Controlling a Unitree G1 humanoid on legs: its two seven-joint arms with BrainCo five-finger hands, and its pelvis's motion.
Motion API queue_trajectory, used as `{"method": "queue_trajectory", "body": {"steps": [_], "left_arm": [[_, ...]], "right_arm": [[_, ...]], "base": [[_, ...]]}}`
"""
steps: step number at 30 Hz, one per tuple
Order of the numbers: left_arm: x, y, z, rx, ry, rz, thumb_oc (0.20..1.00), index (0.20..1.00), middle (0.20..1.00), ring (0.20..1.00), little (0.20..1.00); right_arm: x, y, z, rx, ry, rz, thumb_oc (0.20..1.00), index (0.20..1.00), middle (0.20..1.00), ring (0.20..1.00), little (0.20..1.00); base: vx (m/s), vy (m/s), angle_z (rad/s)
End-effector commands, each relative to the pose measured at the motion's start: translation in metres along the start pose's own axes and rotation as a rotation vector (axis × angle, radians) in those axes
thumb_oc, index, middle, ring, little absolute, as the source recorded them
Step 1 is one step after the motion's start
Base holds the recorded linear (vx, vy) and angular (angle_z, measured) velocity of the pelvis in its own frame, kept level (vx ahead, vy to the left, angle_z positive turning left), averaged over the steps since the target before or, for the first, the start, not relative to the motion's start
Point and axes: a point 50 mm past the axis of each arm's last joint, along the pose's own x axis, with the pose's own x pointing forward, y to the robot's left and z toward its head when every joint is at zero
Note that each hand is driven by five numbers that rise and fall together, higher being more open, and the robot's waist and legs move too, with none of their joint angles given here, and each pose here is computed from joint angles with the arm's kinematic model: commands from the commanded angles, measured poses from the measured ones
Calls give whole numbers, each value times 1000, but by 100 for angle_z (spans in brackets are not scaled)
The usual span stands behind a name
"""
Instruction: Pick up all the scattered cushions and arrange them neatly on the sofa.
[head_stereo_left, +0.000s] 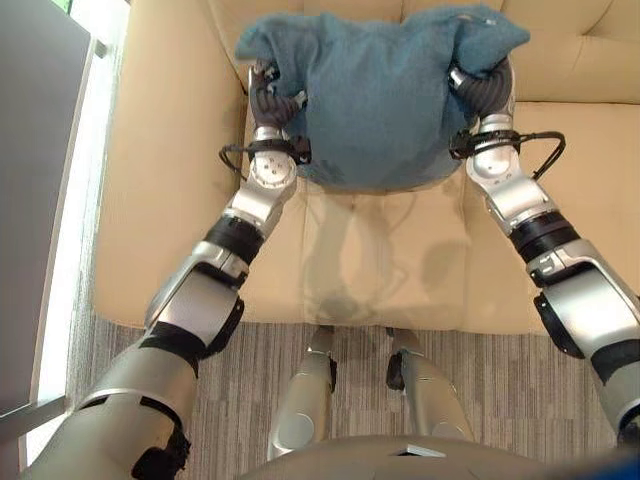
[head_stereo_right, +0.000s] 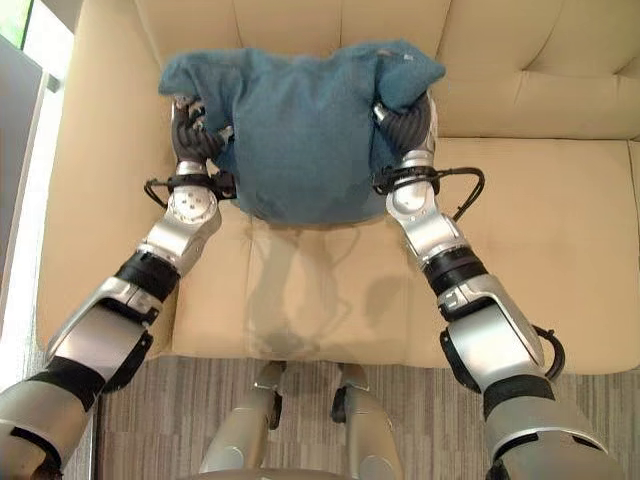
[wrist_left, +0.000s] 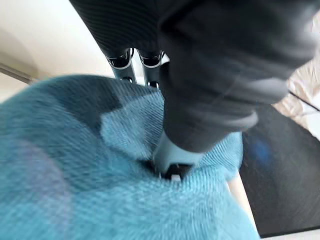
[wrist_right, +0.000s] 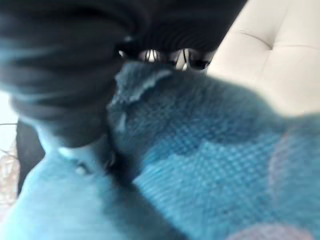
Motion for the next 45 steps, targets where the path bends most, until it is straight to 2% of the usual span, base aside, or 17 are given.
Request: {"method": "queue_trajectory", "body": {"steps": [1,6,9,13,16,17,19,21,24,25,31,33,34,37,38,42,45], "left_arm": [[11,-16,36,102,-172,-99,1000,1000,1000,1000,1000],[35,33,38,226,-156,12,1000,1000,1000,1000,1000],[37,73,23,241,-92,120,1000,1000,1000,1000,1000],[25,89,10,238,-96,143,1000,1000,1000,1000,1000],[1,90,-4,198,-115,112,1000,1000,1000,1000,1000],[-29,89,-20,147,-112,87,1000,1000,1000,1000,1000],[-42,93,-29,136,-93,92,1000,1000,1000,1000,1000],[-102,113,-63,156,16,64,1000,1000,1000,1000,1000],[-137,127,-84,201,118,28,1000,1000,1000,1000,1000],[-165,134,-104,225,233,-8,1000,1000,1000,1000,1000],[-259,143,-172,286,690,-127,1000,1000,1000,1000,1000],[-270,144,-180,319,742,-164,1000,1000,1000,1000,1000],[-326,144,-208,386,990,-266,1000,1000,1000,1000,1000],[-349,142,-217,408,1093,-290,1000,1000,1000,1000,1000],[-374,142,-226,441,1211,-309,1000,1000,1000,1000,1000],[-408,143,-232,487,1378,-327,1000,1000,1000,1000,1000],[-412,146,-233,522,1417,-315,1000,1000,1000,1000,1000]], "right_arm": [[15,-1,35,-78,-162,-40,1000,1000,1000,1000,1000],[37,-49,16,-299,-82,-154,1000,1000,1000,1000,1000],[42,-101,-10,-423,31,-234,1000,1000,1000,1000,1000],[28,-124,-31,-365,92,-277,1000,1000,1000,1000,1000],[4,-119,-50,-313,106,-229,1000,1000,1000,1000,1000],[-24,-114,-67,-278,108,-182,1000,1000,1000,1000,1000],[-40,-109,-74,-254,114,-161,1000,1000,1000,1000,1000],[-113,-100,-113,-211,241,-52,1000,1000,1000,1000,1000],[-152,-101,-132,-235,331,35,1000,1000,1000,1000,1000],[-180,-99,-145,-227,411,82,1000,1000,1000,1000,1000],[-259,-81,-183,-267,679,308,1000,1000,1000,1000,1000],[-269,-77,-189,-272,719,339,1000,1000,1000,1000,1000],[-314,-64,-204,-304,872,484,1000,1000,1000,1000,1000],[-331,-59,-208,-315,923,532,1000,1000,1000,1000,1000],[-353,-55,-212,-327,993,583,1000,1000,1000,1000,1000],[-395,-50,-215,-337,1149,651,1000,1000,1000,1000,1000],[-416,-50,-216,-324,1261,643,1000,1000,1000,1000,1000]], "base": [[0,0,0],[0,5,-4],[38,-19,-3],[30,-15,0],[93,-40,5],[89,-35,4],[110,-34,1],[176,-48,-1],[74,-26,2],[35,-24,4],[-10,-14,2],[-45,-29,8],[-39,-45,4],[-27,-35,-1],[-27,-55,0],[-25,-83,4],[-166,-146,9]]}}
